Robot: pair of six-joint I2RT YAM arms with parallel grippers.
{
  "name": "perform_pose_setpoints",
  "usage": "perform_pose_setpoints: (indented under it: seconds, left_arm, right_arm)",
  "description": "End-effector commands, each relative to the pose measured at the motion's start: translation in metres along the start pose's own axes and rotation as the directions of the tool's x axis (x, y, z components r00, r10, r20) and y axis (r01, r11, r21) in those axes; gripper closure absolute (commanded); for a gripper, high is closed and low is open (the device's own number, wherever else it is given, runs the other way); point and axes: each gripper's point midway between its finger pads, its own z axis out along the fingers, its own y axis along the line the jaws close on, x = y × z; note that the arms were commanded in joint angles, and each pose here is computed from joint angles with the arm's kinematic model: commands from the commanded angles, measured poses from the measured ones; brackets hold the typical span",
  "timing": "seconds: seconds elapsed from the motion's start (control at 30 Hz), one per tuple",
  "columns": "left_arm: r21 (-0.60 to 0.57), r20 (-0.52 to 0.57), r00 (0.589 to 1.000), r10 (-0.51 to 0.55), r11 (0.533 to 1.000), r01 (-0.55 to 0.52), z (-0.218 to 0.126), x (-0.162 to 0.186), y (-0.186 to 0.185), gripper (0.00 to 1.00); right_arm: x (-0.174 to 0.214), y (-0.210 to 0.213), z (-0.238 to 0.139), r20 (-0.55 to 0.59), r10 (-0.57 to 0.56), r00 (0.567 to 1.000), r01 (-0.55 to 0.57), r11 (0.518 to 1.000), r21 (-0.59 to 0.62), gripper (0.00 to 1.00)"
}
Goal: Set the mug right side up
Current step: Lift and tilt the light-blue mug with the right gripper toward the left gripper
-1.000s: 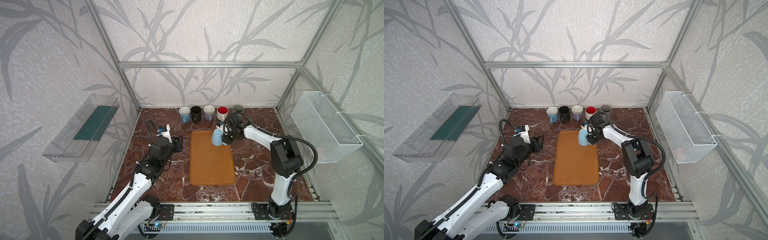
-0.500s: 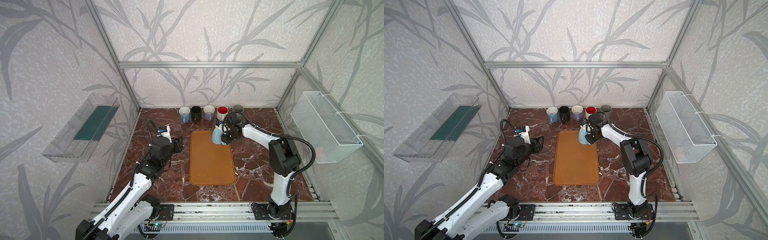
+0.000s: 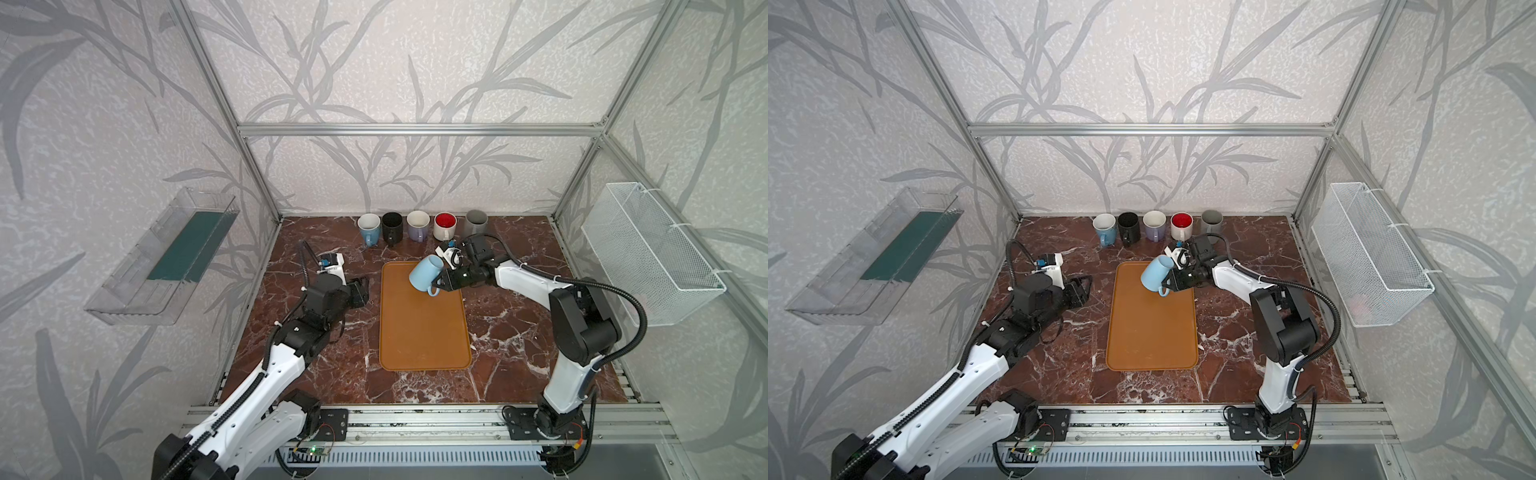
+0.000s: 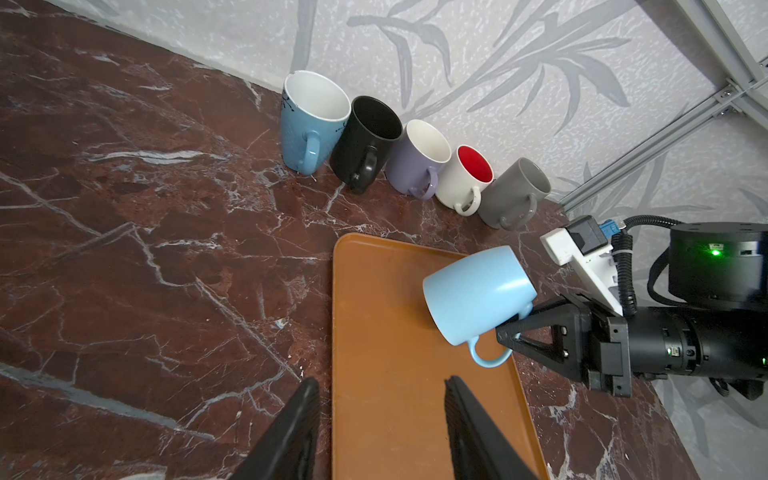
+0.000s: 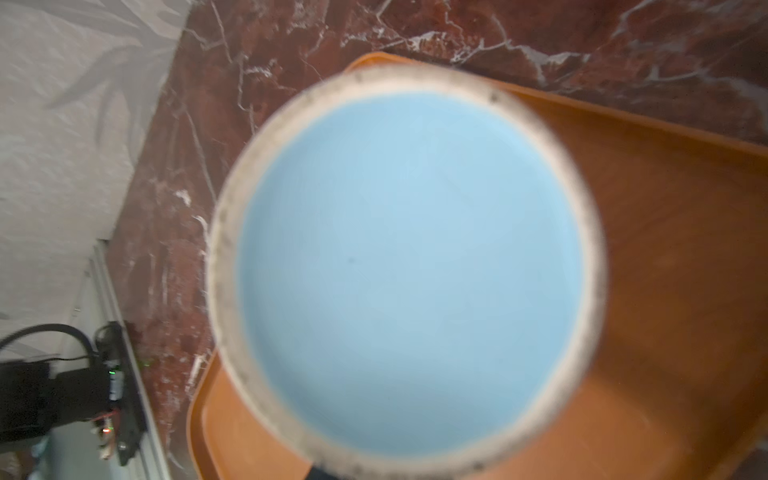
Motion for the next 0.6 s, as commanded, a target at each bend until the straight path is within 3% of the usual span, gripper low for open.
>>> perform_pose_setpoints:
  seconds: [0.0,0.23,0.57]
  left_arm:
    - [0.039,-0.057,0.996,-0.063,0.997,0.065,0.008,0.019,-0.004,0.49]
    - [0.152,-0.129,0.978,-0.166,0.971,0.184,0.020,0.044,-0.022,0.49]
    - [0.295,-0.180,0.946,-0.269,0.903,0.313,0.026,0.050,-0.047,0.47]
  right_arm:
    - [-0.055,0.054,-0.029,0.217,-0.015,0.976,0.060,0.978,-0.202,0.98]
    - [-0.065,0.068,-0.034,0.318,0.093,0.943,0.015,0.947,-0.321,1.00]
    - [-0.063,0.104,-0.029,0.342,0.029,0.939,0.127,0.896,-0.426,1.00]
